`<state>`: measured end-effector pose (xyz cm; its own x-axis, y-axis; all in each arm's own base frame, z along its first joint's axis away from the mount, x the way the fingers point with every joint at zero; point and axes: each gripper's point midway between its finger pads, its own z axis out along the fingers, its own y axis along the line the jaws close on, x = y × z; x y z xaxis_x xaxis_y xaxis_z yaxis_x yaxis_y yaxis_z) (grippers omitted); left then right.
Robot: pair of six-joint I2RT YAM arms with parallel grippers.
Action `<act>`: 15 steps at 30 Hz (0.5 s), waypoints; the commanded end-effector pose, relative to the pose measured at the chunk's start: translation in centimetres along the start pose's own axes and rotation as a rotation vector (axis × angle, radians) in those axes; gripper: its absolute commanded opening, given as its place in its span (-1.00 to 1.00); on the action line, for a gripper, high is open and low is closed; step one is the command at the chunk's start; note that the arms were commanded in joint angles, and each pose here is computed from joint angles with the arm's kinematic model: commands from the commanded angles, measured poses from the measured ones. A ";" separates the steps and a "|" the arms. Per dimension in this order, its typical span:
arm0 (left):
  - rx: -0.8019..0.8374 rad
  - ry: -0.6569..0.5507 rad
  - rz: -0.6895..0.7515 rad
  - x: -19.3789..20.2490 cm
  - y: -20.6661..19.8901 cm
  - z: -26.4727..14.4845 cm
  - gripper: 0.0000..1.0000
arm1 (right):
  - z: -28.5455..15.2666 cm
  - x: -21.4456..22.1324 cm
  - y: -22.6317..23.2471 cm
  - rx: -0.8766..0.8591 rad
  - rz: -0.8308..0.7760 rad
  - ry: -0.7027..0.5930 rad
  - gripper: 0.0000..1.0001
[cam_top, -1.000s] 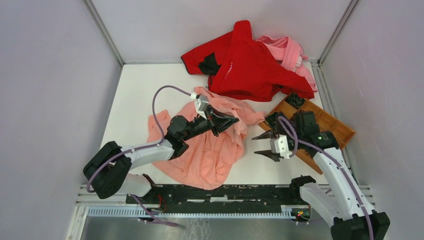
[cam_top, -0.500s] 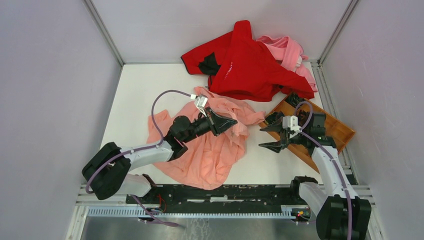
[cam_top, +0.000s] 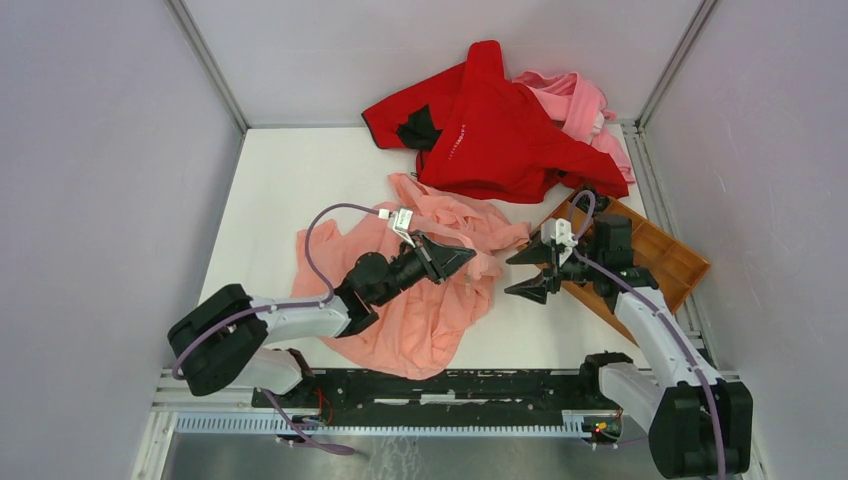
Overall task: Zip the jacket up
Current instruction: Place the jacket at the center of the board.
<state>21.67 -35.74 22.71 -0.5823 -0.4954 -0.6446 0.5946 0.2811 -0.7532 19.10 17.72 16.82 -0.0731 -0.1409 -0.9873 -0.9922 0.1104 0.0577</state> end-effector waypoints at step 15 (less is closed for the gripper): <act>0.020 -0.094 -0.090 -1.0 -1.1 0.9 -0.96 | 3.6 -4.2 -0.8 0.096 0.156 -0.166 0.33</act>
<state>22.08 -36.17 22.27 -0.5936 -0.5419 -0.5949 0.5428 0.2761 -0.7932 19.55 21.12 18.37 -0.1814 -0.0367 -0.9827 -0.9691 0.1766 0.1723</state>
